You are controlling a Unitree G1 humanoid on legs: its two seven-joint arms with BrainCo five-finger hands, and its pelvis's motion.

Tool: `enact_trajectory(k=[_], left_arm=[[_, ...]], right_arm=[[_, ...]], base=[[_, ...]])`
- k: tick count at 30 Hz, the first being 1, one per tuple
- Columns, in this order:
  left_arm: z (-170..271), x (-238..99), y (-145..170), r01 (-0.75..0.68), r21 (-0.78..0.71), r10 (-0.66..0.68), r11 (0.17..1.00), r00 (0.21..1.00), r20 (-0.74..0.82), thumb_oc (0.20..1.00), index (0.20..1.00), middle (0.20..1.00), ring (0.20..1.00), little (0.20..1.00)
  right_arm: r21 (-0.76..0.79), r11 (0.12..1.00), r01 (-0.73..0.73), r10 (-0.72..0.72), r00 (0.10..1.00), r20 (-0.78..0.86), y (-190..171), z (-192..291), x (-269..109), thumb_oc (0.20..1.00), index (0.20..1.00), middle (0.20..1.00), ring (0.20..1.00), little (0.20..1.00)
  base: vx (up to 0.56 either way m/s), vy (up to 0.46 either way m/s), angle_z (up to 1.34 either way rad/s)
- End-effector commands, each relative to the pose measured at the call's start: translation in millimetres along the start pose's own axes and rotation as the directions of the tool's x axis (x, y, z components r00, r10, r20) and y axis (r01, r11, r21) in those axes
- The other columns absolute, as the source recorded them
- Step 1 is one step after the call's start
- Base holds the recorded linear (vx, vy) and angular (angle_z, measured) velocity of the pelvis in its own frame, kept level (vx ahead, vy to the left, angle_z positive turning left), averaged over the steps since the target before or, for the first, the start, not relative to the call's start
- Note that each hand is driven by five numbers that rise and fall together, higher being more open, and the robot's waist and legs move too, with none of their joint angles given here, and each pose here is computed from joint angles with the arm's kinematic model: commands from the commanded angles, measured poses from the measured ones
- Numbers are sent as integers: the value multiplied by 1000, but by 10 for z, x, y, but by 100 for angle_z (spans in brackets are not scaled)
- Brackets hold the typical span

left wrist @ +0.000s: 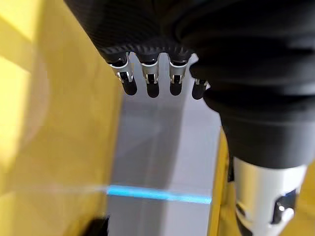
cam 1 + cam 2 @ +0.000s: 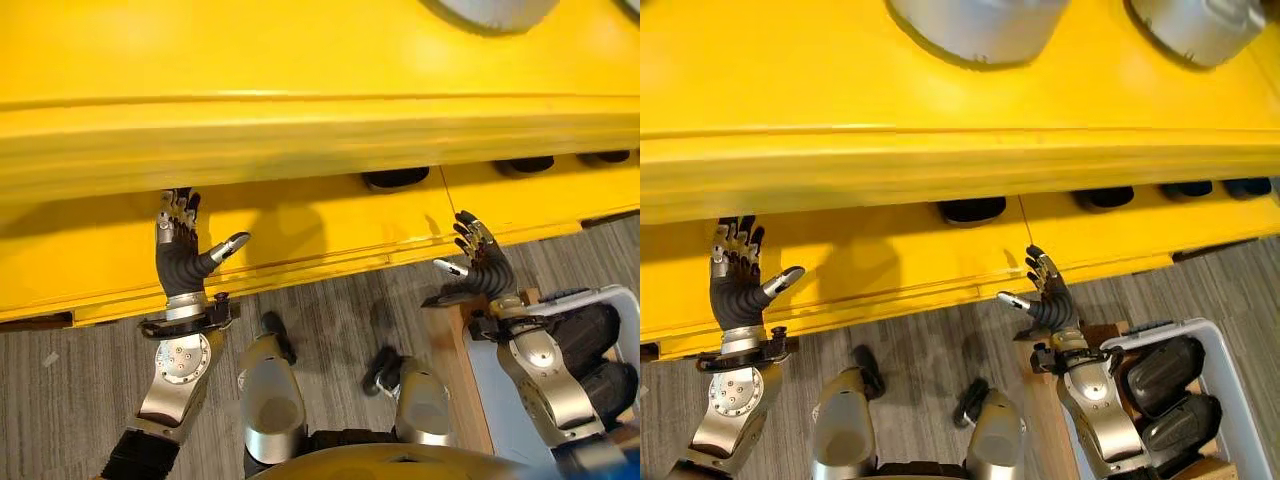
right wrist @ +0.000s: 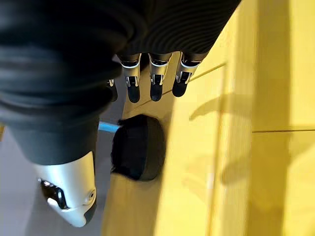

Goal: Move parts from the plastic box to the shelf.

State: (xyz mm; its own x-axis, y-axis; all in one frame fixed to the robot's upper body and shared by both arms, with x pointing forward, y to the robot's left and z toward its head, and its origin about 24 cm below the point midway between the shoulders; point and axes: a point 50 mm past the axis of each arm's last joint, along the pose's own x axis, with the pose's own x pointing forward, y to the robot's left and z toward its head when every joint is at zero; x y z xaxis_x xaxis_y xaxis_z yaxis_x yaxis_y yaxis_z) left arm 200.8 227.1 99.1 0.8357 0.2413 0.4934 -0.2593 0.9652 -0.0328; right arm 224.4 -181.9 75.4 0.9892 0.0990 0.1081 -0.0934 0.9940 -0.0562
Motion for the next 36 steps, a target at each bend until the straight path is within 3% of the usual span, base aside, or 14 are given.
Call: enact_trajectory(k=[1, 11, 18, 26, 36], left_arm=[[263, 5, 34, -27, -79, 39, 996, 986, 160, 1000, 1000, 1000, 1000, 1000], [285, -97, -289, 252, -135, -230, 958, 960, 160, 1000, 1000, 1000, 1000, 1000], [214, -157, -260, 234, -212, -220, 949, 972, 86, 1000, 1000, 1000, 1000, 1000], [139, -230, -326, 307, -228, -306, 924, 951, 38, 1000, 1000, 1000, 1000, 1000], [304, -157, -327, 302, -179, -272, 936, 946, 173, 1000, 1000, 1000, 1000, 1000]], right_arm=[[12, 1000, 23, -24, 996, 86, -62, 158, 108, 1000, 1000, 1000, 1000, 1000], [-27, 977, 212, -208, 973, 99, -305, 185, -25, 1000, 1000, 1000, 1000, 1000], [-64, 944, 322, -315, 943, 103, -467, 173, -46, 1000, 1000, 1000, 1000, 1000], [-61, 914, 401, -396, 915, 77, -569, 120, -110, 1000, 1000, 1000, 1000, 1000], [-150, 916, 373, -360, 927, 106, -558, 121, -125, 1000, 1000, 1000, 1000, 1000]], base=[[110, -637, -6], [4, -121, -47], [-15, -90, -31], [-3, -118, -26], [19, -103, -53]])
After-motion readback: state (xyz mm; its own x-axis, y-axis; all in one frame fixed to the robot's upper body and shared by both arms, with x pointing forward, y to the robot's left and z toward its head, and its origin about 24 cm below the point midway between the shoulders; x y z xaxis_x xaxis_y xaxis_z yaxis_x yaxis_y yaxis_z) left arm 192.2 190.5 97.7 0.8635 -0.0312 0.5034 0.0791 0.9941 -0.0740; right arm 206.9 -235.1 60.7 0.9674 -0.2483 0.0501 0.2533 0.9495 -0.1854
